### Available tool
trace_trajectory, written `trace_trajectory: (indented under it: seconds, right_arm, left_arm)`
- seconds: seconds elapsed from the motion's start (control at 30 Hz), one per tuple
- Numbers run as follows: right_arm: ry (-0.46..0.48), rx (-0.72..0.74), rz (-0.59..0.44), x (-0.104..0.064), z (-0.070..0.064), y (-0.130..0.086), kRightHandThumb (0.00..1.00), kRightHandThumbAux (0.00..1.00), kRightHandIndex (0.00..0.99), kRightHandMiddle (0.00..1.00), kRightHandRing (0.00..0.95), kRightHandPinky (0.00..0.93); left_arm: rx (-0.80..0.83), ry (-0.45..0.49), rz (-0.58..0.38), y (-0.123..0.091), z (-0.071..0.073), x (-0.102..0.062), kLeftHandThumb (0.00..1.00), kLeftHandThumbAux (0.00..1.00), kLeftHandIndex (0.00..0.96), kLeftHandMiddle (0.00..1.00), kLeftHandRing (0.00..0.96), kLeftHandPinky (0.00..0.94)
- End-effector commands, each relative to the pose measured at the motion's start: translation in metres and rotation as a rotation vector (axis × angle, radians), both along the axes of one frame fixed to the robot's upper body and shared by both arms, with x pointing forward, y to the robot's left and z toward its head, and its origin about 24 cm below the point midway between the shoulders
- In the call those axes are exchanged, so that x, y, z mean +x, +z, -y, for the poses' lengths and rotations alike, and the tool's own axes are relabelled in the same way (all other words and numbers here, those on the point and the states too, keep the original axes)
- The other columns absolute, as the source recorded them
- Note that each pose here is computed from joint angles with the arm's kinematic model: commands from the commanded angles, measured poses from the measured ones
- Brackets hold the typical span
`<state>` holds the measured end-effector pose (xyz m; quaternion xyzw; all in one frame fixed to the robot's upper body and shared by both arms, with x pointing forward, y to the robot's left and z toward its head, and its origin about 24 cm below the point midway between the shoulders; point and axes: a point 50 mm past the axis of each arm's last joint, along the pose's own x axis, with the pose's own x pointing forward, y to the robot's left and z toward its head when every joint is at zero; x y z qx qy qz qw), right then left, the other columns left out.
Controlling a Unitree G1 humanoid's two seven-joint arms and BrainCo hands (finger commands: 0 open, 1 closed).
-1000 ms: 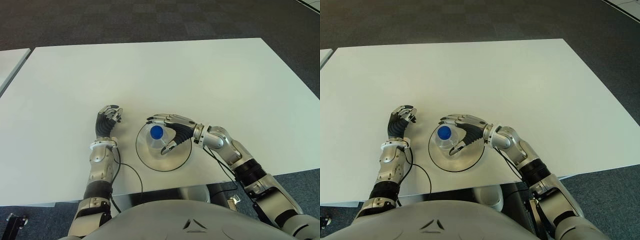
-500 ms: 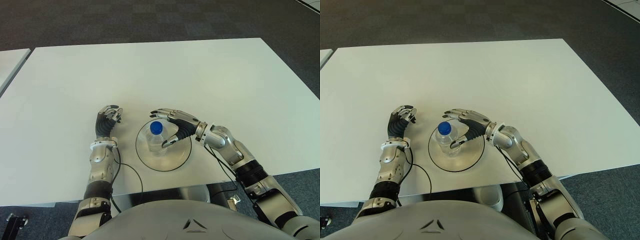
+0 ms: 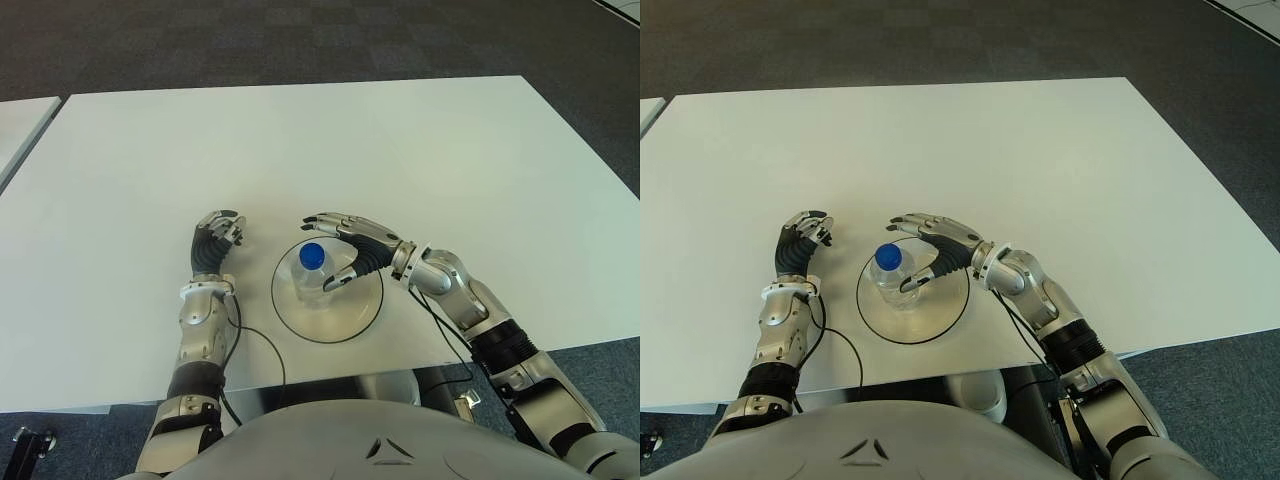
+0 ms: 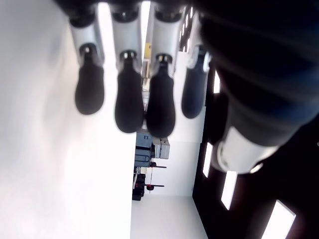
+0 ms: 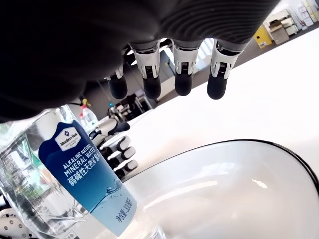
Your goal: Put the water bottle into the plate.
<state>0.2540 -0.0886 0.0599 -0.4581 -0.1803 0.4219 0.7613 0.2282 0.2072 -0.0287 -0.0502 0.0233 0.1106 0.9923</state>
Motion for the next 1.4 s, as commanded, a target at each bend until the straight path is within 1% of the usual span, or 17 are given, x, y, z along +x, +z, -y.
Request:
trace_trajectory:
  seconds: [0.03,0.33,0.53,0.7,0.83,1.0,1.17,1.27,1.4]
  right_arm:
    - [-0.025,-0.005,0.003,0.002,0.005,0.0,0.397,0.278,0.0,0.0,0.0,0.0]
    - [-0.05,0.064,-0.017,0.003,0.01,0.005,0.373,0.264,0.0,0.0,0.0,0.0]
    - [-0.078,0.127,-0.031,0.004,0.016,0.01,0.402,0.239,0.0,0.0,0.0,0.0]
    - [-0.105,0.168,-0.029,0.006,0.023,0.014,0.417,0.226,0.0,0.0,0.0,0.0]
    - [-0.137,0.195,-0.022,0.007,0.03,0.018,0.419,0.215,0.0,0.0,0.0,0.0]
    - [-0.177,0.223,-0.017,0.009,0.038,0.022,0.433,0.202,0.0,0.0,0.0,0.0]
    - [-0.19,0.24,-0.029,0.011,0.045,0.027,0.449,0.199,0.0,0.0,0.0,0.0]
    - [-0.206,0.284,-0.048,0.011,0.056,0.033,0.473,0.203,0.0,0.0,0.0,0.0]
    - [-0.221,0.322,-0.064,0.011,0.061,0.036,0.494,0.212,0.0,0.0,0.0,0.0]
  left_arm:
    - [0.01,-0.03,-0.039,-0.008,0.0,-0.006,0.706,0.716,0.435,0.675,0.671,0.661]
    - [0.02,-0.041,-0.044,-0.008,-0.002,-0.005,0.706,0.716,0.435,0.685,0.683,0.666]
    - [0.031,-0.052,-0.049,-0.008,-0.003,-0.004,0.705,0.717,0.435,0.694,0.693,0.689]
    - [0.026,-0.032,-0.068,-0.009,-0.004,-0.003,0.706,0.716,0.435,0.702,0.697,0.685]
    - [0.046,-0.045,-0.055,-0.007,-0.004,-0.003,0.706,0.717,0.435,0.697,0.692,0.674]
    - [0.051,-0.057,-0.043,-0.006,-0.004,-0.003,0.705,0.717,0.435,0.699,0.693,0.685]
    - [0.052,-0.066,-0.038,-0.006,-0.003,-0.003,0.705,0.717,0.435,0.707,0.7,0.699]
    - [0.042,-0.063,-0.046,-0.007,-0.004,-0.003,0.705,0.717,0.435,0.707,0.7,0.691]
    - [0.018,-0.035,-0.07,-0.008,-0.004,-0.003,0.706,0.716,0.435,0.7,0.691,0.673]
